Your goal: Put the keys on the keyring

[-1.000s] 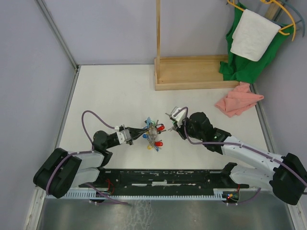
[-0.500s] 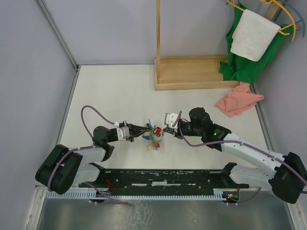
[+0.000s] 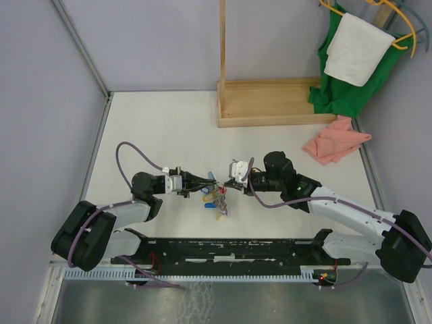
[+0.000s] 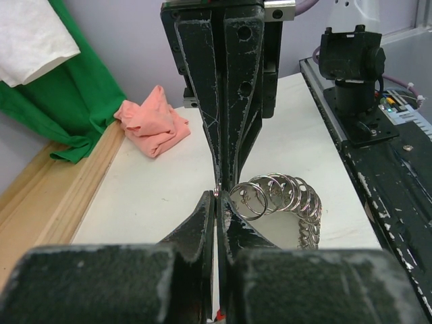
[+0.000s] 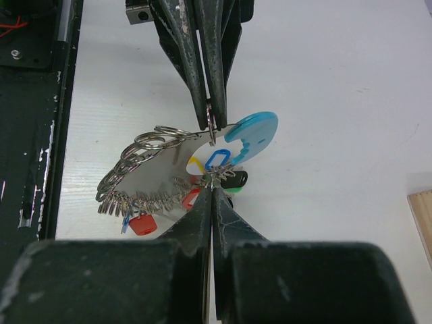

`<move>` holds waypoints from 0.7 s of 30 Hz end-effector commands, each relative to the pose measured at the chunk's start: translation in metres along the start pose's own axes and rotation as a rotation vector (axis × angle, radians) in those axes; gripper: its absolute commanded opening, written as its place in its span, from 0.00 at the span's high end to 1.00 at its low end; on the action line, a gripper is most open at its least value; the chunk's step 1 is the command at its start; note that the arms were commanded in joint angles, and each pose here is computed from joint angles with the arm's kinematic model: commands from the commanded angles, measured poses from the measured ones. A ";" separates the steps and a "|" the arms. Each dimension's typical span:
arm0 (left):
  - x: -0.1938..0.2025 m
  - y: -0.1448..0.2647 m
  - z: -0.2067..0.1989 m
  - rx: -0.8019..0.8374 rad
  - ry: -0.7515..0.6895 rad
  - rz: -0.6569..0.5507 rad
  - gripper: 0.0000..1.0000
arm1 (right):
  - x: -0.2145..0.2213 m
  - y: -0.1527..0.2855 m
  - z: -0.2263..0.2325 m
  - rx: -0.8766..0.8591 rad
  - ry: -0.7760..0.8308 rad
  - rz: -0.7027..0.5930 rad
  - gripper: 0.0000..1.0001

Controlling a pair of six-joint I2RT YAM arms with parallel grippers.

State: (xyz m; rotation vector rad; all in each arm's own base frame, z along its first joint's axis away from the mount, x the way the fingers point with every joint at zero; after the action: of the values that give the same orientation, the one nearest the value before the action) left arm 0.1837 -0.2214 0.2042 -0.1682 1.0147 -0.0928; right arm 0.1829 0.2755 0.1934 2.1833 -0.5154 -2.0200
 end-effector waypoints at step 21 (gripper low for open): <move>-0.005 0.000 0.005 -0.046 -0.006 -0.021 0.97 | -0.032 -0.004 0.004 -0.021 0.047 -0.130 0.99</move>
State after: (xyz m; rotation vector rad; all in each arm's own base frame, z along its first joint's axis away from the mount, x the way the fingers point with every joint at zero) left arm 0.1848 -0.2217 0.1950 -0.1634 1.0690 -0.0783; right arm 0.1816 0.2839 0.2087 2.2572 -0.4381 -2.0194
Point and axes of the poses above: each gripper's point midway between its finger pads, its own y axis back along the fingers, its own z axis along the line the jaws close on, x = y × z, the point moved 4 cm from there along y, back along the fingers, and after that the axes turned 10 degrees about -y, right-handed, at the moved point
